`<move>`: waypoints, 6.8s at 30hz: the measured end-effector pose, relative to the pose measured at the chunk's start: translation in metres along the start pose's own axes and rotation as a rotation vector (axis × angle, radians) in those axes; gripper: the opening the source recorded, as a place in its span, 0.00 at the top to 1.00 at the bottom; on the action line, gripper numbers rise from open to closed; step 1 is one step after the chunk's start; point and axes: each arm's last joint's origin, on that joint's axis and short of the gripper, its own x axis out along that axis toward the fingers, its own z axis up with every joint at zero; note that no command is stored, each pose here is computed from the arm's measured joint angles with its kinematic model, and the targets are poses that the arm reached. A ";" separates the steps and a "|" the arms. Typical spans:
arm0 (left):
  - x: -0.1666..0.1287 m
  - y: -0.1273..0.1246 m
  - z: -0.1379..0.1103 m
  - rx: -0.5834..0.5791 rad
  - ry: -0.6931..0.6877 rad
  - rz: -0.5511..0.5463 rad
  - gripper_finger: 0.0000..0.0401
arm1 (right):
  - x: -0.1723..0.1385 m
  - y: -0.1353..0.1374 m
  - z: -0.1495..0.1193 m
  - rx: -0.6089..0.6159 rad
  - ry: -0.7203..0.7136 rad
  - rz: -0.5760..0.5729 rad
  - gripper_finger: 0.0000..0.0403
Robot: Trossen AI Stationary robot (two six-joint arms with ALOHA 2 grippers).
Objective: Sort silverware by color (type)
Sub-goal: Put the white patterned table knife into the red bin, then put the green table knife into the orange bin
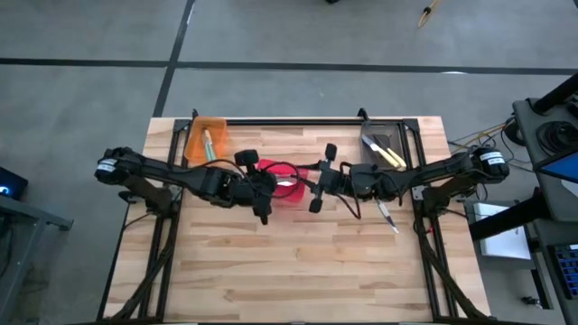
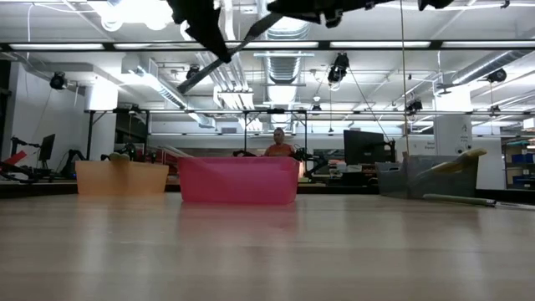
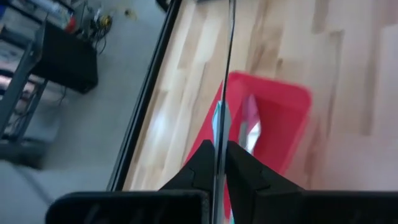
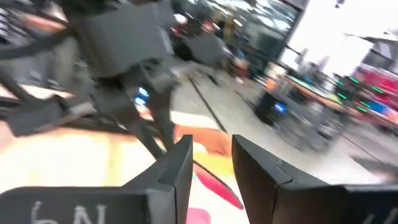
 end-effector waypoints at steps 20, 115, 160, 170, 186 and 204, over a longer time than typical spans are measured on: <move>0.064 0.007 -0.037 0.005 0.306 0.024 0.98 | -0.047 -0.021 -0.012 0.047 0.411 -0.031 0.73; 0.123 0.011 -0.022 0.087 0.466 -0.098 0.94 | -0.054 -0.019 -0.026 0.047 0.503 -0.022 0.73; 0.122 0.009 -0.022 0.078 0.465 -0.169 0.88 | -0.054 -0.019 -0.026 0.050 0.504 -0.023 0.73; 0.122 0.009 -0.022 0.078 0.465 -0.168 0.84 | -0.054 -0.019 -0.026 0.050 0.504 -0.023 0.73; 0.070 0.025 -0.015 0.017 0.365 -0.173 0.83 | -0.054 -0.019 -0.026 0.103 0.504 -0.036 0.73; -0.005 -0.042 -0.029 0.027 0.028 -0.103 0.83 | -0.054 -0.018 -0.027 0.432 0.509 -0.062 0.73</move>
